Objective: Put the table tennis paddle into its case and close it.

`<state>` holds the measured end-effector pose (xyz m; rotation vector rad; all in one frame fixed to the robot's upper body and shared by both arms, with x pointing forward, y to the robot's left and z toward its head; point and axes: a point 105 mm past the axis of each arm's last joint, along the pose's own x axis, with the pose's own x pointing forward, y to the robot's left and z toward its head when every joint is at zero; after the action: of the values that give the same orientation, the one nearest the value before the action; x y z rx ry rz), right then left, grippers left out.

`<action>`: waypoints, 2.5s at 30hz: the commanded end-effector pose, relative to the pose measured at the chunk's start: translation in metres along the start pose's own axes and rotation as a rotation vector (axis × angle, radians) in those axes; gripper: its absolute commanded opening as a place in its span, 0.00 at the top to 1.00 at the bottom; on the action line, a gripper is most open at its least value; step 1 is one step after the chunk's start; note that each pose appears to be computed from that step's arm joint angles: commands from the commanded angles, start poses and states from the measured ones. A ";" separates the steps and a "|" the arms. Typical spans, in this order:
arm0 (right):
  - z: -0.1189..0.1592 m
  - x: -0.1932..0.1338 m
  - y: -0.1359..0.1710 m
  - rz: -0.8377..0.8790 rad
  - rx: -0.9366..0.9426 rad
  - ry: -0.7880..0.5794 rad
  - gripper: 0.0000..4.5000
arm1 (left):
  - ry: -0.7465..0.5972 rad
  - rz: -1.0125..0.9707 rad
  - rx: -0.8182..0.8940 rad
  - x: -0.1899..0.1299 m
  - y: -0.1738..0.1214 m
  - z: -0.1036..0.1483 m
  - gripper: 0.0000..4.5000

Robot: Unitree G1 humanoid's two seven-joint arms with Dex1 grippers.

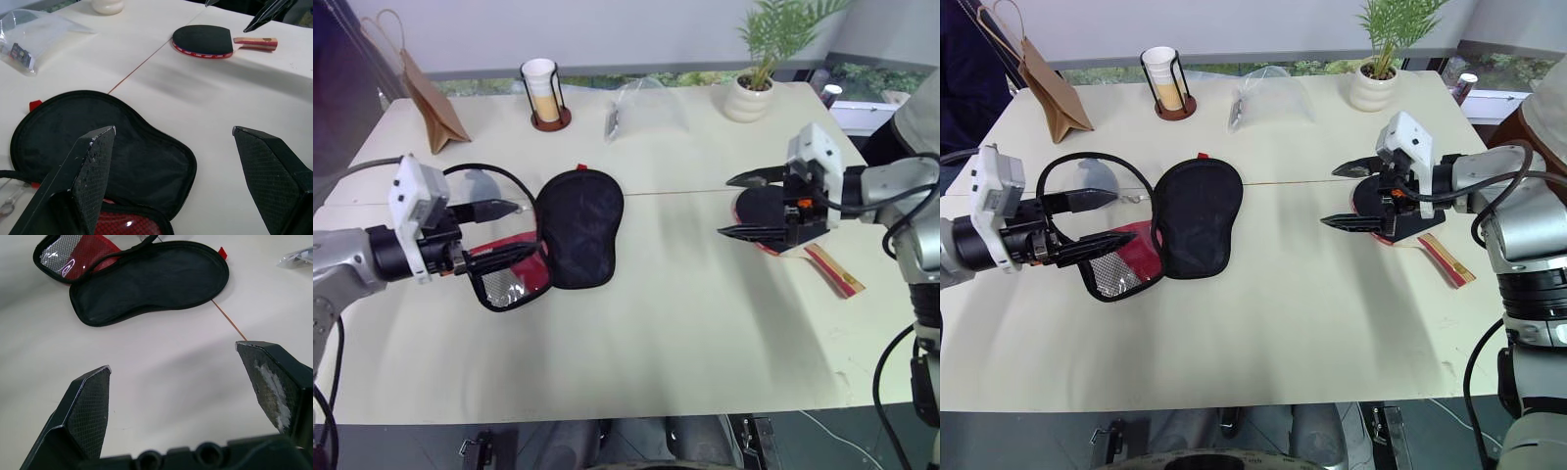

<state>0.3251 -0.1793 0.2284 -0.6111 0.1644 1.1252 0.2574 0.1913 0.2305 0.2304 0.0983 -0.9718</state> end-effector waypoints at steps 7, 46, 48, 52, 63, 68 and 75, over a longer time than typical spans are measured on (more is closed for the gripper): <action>0.007 -0.003 -0.002 -0.023 -0.038 -0.007 0.01 | -0.008 0.018 0.033 -0.002 0.002 0.006 0.12; 0.006 0.159 0.038 0.012 0.421 0.070 0.01 | 0.038 0.066 0.030 -0.014 0.010 -0.002 0.12; 0.005 0.169 0.046 0.031 0.427 0.080 0.01 | 0.040 0.068 0.031 -0.015 0.009 -0.002 0.12; 0.006 0.191 0.054 0.044 0.443 0.086 0.01 | 0.048 0.074 0.033 -0.016 0.008 -0.004 0.12; 0.001 0.228 0.073 0.066 0.400 0.132 0.01 | 0.052 0.082 0.052 -0.016 0.006 -0.001 0.12; -0.003 0.235 0.077 0.063 0.384 0.142 0.41 | 0.053 0.091 0.058 -0.016 0.006 0.000 0.12; -0.007 0.227 0.073 0.062 0.339 0.151 0.98 | 0.052 0.096 0.062 -0.015 0.006 0.000 0.12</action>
<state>0.3630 0.0216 0.0988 -0.3670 0.4992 1.0748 0.2550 0.2047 0.2242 0.2795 0.1359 -0.8930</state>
